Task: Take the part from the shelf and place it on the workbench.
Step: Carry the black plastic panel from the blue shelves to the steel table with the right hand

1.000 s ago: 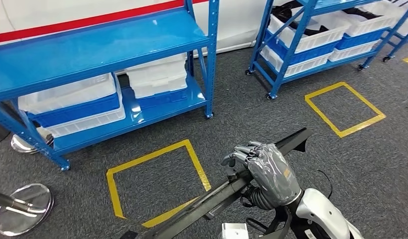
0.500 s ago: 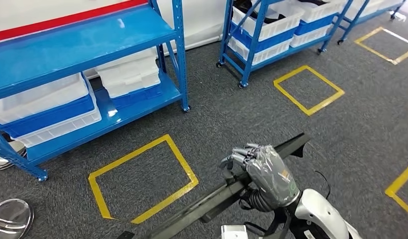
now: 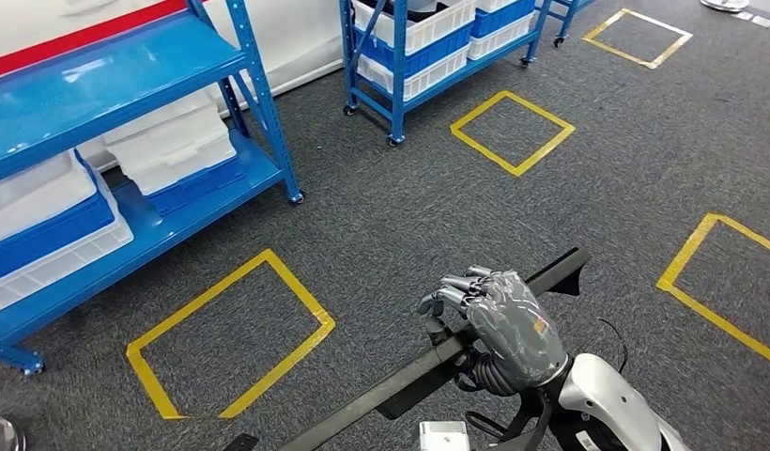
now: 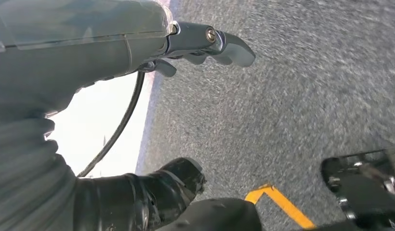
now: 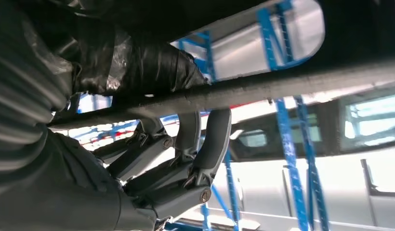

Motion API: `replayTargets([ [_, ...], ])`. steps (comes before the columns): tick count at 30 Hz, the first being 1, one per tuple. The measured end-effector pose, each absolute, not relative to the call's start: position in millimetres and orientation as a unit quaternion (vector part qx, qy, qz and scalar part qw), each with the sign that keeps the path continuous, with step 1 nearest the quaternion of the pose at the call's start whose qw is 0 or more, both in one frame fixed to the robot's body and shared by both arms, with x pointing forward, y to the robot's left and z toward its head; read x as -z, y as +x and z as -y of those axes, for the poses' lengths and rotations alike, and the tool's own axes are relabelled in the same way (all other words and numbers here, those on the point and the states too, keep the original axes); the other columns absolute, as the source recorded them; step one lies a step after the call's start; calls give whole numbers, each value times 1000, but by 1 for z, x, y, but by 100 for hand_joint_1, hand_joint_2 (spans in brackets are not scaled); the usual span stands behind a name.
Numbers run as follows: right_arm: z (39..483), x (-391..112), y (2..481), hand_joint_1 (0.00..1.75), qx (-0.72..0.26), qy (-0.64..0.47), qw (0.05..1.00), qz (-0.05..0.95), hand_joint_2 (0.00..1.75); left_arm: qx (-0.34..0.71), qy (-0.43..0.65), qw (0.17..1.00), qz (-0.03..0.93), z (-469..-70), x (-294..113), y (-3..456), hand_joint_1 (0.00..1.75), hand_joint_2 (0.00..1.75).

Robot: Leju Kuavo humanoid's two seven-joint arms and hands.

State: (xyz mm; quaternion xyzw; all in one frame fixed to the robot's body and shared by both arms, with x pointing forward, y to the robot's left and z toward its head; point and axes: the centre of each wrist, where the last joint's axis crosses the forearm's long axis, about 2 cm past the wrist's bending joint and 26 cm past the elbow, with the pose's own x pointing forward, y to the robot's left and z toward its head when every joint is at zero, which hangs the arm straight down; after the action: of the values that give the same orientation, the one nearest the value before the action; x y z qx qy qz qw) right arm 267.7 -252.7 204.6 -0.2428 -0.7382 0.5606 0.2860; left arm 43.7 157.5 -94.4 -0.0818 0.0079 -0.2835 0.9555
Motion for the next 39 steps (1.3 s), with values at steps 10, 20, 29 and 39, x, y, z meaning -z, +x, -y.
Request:
replayTargets([
  [10,252,-203,267,175,-561,-238,289,738,175,273,-98,957,1,-158,95,43,0,175],
  [20,255,-200,264,175,-565,-237,292,735,175,266,-100,959,1,-155,94,40,0,175],
  [29,256,-201,263,175,-565,-235,294,734,175,263,-97,960,4,-155,94,44,0,175],
  [39,255,-201,263,175,-565,-234,293,735,175,262,-97,960,1,-155,94,41,0,175],
])
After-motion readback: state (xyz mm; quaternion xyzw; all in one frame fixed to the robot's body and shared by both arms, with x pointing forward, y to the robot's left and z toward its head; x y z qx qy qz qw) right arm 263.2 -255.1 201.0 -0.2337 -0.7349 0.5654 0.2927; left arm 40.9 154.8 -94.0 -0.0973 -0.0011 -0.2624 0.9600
